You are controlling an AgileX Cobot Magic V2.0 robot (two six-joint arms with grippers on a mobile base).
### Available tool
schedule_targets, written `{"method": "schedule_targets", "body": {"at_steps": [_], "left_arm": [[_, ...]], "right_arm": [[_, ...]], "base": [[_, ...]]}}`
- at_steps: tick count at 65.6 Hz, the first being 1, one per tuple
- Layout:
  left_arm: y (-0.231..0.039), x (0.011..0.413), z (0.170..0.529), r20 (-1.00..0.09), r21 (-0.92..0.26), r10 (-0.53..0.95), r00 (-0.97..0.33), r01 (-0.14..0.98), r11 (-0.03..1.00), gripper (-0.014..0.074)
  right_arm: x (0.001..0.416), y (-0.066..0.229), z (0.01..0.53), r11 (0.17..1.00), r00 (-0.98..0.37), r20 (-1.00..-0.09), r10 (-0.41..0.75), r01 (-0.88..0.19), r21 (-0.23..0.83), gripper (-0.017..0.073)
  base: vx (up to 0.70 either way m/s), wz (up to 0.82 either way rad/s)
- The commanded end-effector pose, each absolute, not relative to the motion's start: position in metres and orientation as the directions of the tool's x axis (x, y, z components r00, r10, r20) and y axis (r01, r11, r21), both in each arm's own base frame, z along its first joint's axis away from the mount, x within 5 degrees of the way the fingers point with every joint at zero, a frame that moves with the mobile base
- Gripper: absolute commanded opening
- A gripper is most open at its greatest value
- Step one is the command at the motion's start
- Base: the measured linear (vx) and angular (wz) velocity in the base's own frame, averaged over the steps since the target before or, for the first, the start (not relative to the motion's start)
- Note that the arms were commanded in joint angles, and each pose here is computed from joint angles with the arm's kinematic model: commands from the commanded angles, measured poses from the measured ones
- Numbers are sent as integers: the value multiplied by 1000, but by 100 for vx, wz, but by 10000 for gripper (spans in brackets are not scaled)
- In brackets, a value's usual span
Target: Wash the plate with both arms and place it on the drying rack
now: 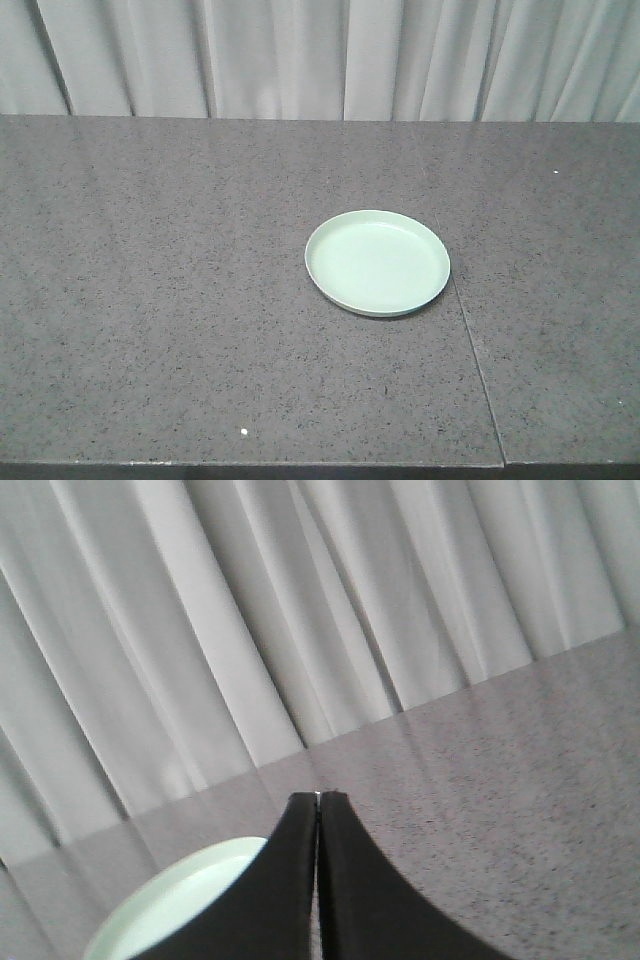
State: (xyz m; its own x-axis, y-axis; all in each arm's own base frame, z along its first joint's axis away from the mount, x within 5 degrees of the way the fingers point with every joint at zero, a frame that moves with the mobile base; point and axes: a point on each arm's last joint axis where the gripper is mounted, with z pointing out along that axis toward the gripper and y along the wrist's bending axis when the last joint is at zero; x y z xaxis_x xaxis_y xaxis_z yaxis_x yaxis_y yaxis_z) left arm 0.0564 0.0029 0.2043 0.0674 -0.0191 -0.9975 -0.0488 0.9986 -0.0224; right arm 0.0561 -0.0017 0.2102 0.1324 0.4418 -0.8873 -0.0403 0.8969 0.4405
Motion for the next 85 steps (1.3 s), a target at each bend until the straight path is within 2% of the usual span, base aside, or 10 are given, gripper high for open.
{"method": "schedule_targets", "body": {"at_steps": [1, 12, 24, 31, 41, 47, 57, 64, 74, 85], "left_arm": [[2, 56, 205, -991, -36, -32, 131, -30, 999, -6], [2, 56, 205, -991, -36, -32, 131, -30, 999, -6], [2, 56, 205, -991, -36, -32, 131, -30, 999, -6], [2, 56, 205, -991, -36, -32, 131, -30, 999, -6], [2, 56, 205, -991, -36, -32, 131, -30, 999, -6], [2, 56, 205, -991, -36, -32, 131, -30, 999, -6], [2, 56, 205, -991, -36, -32, 131, -30, 999, -6], [2, 56, 205, -991, -36, -32, 131, -30, 999, -6], [2, 56, 205, -991, -36, -32, 131, -30, 999, -6], [2, 56, 205, -991, -36, -32, 131, -30, 999, -6]], "right_arm": [[53, -5, 220, 832, 237, -799, 552, -87, 549, -2], [40, -2, 275, 859, 274, -814, 512, -135, 494, -2], [46, 3, 334, 923, 114, -916, 384, -76, 377, 57], [60, 4, 356, 951, 44, -951, 307, -56, 304, 197], [83, 3, 372, 949, 76, -947, 313, -52, 310, 501], [92, 1, 378, 950, 117, -943, 312, -49, 308, 579], [114, 4, 394, 972, -31, -972, 232, -39, 233, 578], [136, 9, 411, 986, -160, -978, 131, -82, 145, 566], [176, 21, 430, 968, -290, -956, 43, -225, 112, 543], [226, 39, 431, 889, -412, -911, -10, -421, 180, 495]], "base": [[0, 0], [0, 0], [0, 0], [0, 0], [0, 0], [0, 0], [0, 0], [0, 0], [0, 0], [0, 0]]}}
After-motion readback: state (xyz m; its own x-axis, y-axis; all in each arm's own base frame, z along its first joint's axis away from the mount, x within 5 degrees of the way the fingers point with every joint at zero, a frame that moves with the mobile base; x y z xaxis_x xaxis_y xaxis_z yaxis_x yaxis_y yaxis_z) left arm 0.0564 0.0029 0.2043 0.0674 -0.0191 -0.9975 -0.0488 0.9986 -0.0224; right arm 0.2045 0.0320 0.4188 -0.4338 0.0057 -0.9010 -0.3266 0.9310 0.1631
